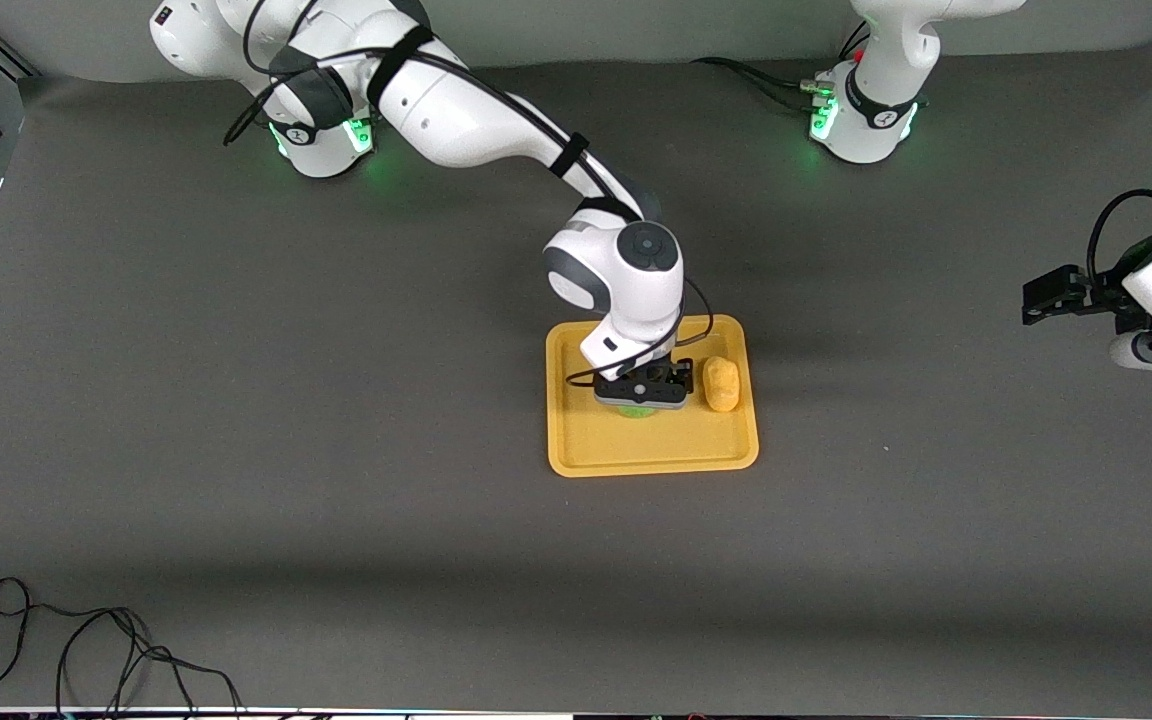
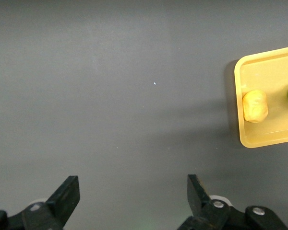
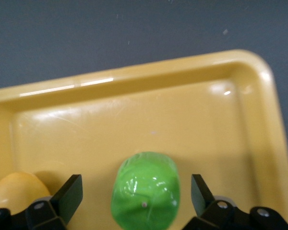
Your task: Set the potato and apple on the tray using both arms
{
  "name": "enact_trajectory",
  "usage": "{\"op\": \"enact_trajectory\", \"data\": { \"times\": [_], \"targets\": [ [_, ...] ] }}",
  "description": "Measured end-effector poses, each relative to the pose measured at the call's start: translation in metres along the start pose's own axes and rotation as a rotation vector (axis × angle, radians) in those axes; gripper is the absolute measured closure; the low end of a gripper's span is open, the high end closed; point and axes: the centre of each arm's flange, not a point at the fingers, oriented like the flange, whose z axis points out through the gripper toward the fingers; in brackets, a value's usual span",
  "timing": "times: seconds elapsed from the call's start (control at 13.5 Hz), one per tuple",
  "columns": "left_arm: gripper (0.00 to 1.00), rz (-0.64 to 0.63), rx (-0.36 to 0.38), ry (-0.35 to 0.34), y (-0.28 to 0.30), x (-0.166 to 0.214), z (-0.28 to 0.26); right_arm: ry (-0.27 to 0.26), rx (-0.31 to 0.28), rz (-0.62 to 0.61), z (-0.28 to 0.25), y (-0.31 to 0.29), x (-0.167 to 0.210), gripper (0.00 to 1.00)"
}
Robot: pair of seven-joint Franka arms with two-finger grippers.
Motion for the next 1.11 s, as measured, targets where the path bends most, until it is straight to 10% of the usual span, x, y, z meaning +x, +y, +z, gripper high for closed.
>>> {"op": "enact_trajectory", "data": {
  "times": [0.52,0.81,1.11],
  "targets": [
    [0.00,-0.010,0.001,0.005,-0.005,0.000,-0.001,-0.064,-0.056,0.057,-0.221,0.068,0.063,0.00],
    [0.00,-0.013,0.001,0.009,-0.007,0.000,-0.002,-0.132,-0.122,-0.062,-0.288,0.157,0.113,0.00],
    [0.00,-0.012,0.001,0.012,-0.007,0.000,-0.003,-0.204,-0.068,-0.161,-0.325,0.286,0.175,0.00]
  ]
}}
